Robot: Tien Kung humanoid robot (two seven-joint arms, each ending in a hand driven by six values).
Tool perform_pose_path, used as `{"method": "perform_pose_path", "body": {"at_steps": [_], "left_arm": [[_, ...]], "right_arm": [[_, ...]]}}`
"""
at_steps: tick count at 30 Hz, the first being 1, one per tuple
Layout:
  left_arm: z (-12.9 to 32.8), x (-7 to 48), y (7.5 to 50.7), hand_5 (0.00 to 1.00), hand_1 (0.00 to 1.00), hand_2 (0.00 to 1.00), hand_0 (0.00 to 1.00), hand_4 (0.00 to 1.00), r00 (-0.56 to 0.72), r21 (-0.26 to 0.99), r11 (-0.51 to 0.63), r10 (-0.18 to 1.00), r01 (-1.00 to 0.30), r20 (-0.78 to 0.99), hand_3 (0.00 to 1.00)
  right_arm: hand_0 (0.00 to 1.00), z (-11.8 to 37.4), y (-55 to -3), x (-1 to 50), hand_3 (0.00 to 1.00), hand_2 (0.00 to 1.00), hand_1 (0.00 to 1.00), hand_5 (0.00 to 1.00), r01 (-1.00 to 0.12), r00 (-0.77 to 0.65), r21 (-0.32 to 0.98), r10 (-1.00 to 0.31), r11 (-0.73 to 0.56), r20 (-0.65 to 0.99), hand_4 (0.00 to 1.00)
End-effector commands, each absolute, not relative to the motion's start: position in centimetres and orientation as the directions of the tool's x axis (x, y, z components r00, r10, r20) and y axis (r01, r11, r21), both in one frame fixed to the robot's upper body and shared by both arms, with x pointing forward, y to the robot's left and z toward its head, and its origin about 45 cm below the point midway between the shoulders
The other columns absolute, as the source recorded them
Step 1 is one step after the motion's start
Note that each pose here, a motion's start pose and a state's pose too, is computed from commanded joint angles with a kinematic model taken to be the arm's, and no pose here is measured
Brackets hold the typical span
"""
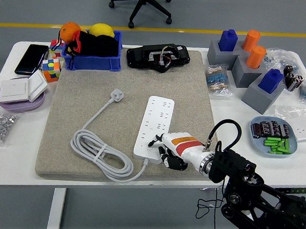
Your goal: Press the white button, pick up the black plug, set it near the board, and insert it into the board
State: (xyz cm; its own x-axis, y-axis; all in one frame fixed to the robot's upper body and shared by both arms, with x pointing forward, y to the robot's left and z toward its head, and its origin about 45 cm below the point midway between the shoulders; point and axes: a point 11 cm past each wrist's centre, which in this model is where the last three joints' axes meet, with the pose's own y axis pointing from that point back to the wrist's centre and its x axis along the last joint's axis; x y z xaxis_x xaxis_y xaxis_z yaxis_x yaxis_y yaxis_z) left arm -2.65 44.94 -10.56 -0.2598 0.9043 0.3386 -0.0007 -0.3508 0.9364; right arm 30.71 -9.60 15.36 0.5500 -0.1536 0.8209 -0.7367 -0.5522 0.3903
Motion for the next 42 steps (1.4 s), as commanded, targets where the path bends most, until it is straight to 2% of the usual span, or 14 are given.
{"method": "perform_pose_path", "body": {"at_steps": [20,28,32,33,38,39,42], "left_arm": [[-10.6,-2.6,45.0,0.247,0.499,0.525,0.46,0.609,-0.258,0.936,-0.351,0.905,-0.001,0.339,0.568],[-10.6,-2.7,44.9,0.247,0.5,0.526,0.461,0.609,-0.258,0.936,-0.351,0.905,-0.001,0.338,0.568],[-10.6,-2.6,44.9,0.247,0.5,0.526,0.461,0.609,-0.258,0.937,-0.35,0.905,-0.002,0.338,0.568],[-10.6,-2.6,44.9,0.247,0.499,0.526,0.462,0.609,-0.258,0.937,-0.35,0.905,-0.002,0.338,0.568],[-10.6,-2.6,44.8,0.247,0.499,0.526,0.462,0.609,-0.26,0.937,-0.349,0.905,-0.003,0.336,0.568],[-10.6,-2.6,44.8,0.247,0.5,0.526,0.461,0.609,-0.26,0.937,-0.349,0.905,-0.003,0.336,0.568],[-10.6,-2.8,44.9,0.247,0.5,0.526,0.461,0.609,-0.259,0.937,-0.349,0.905,0.001,0.338,0.568]], "right_arm": [[0.002,14.9,-9.6,30.4,0.731,0.045,0.002,0.002,-0.719,0.57,0.41,-0.14,-0.561,0.81,0.178],[0.002,18.4,-8.9,30.6,0.732,0.044,0.002,0.002,-0.736,0.511,0.274,-0.241,-0.619,0.825,0.195],[0.002,21.4,-8.4,30.4,0.732,0.044,0.002,0.002,-0.729,0.435,0.109,-0.335,-0.676,0.836,0.195],[0.211,21.9,-8.5,30.4,0.7,0.214,0.142,0.002,-0.726,0.423,0.082,-0.349,-0.683,0.836,0.466],[0.211,22.3,-9.8,30.8,0.7,0.214,0.142,0.002,-0.743,0.379,0.028,-0.387,-0.668,0.84,0.466],[0.595,22.2,-10.1,30.9,0.768,0.569,0.58,0.106,-0.749,0.376,0.029,-0.388,-0.662,0.841,0.912],[0.595,21.3,-11.6,31.6,0.768,0.569,0.58,0.106,-0.786,0.364,0.049,-0.398,-0.616,0.842,0.912]]}}
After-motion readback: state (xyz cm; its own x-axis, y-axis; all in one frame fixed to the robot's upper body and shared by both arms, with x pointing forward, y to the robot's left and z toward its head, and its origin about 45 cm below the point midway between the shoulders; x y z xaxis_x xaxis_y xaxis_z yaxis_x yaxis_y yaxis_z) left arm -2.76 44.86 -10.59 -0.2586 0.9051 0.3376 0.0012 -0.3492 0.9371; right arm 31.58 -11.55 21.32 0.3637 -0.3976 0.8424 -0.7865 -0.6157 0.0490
